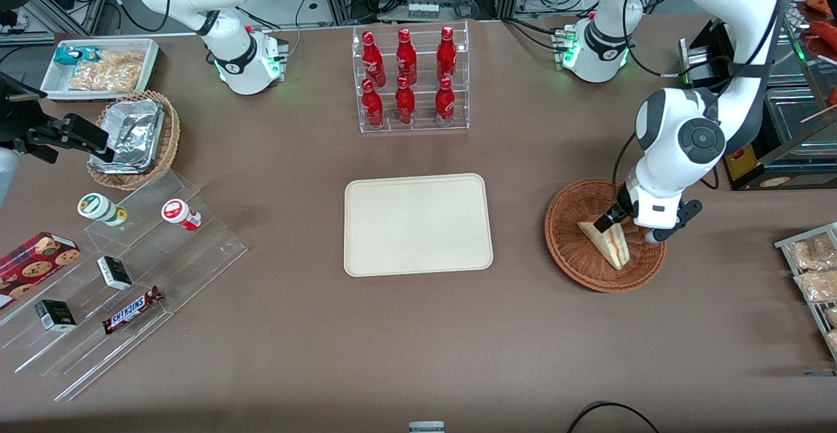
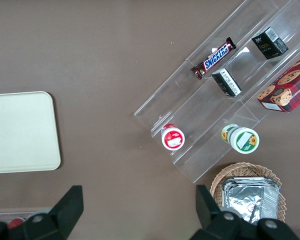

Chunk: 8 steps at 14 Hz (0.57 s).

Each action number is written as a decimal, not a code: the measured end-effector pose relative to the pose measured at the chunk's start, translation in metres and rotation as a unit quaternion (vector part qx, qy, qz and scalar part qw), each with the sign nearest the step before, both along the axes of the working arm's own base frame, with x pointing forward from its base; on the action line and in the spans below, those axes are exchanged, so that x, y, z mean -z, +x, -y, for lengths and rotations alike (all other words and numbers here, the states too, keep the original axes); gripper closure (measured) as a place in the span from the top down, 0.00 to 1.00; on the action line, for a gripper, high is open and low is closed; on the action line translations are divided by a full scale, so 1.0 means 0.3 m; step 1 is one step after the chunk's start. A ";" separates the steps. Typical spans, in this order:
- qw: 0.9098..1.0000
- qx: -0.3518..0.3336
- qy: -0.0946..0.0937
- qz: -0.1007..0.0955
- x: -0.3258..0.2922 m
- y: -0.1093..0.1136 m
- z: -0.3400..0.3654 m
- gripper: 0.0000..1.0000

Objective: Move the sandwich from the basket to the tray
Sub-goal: 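Close the left gripper on the sandwich wedge in the basket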

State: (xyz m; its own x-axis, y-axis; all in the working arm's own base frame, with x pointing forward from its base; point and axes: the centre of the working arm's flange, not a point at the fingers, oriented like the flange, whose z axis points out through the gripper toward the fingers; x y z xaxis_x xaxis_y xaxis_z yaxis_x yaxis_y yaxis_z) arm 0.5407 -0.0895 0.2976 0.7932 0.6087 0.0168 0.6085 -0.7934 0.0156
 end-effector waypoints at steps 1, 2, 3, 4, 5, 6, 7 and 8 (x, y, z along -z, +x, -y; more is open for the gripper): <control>1.000 -0.003 -0.001 0.000 0.022 0.003 0.001 1.00; 1.000 -0.004 -0.002 -0.001 0.047 0.006 0.002 1.00; 1.000 -0.005 -0.002 -0.003 0.071 0.008 0.002 1.00; 1.000 -0.005 -0.003 -0.007 0.092 0.011 0.003 1.00; 1.000 -0.004 -0.003 -0.009 0.108 0.015 0.003 1.00; 1.000 -0.004 -0.003 -0.012 0.120 0.018 0.004 0.98; 1.000 -0.004 -0.003 -0.014 0.130 0.021 0.004 0.98; 1.000 -0.004 -0.003 -0.016 0.139 0.022 0.004 0.89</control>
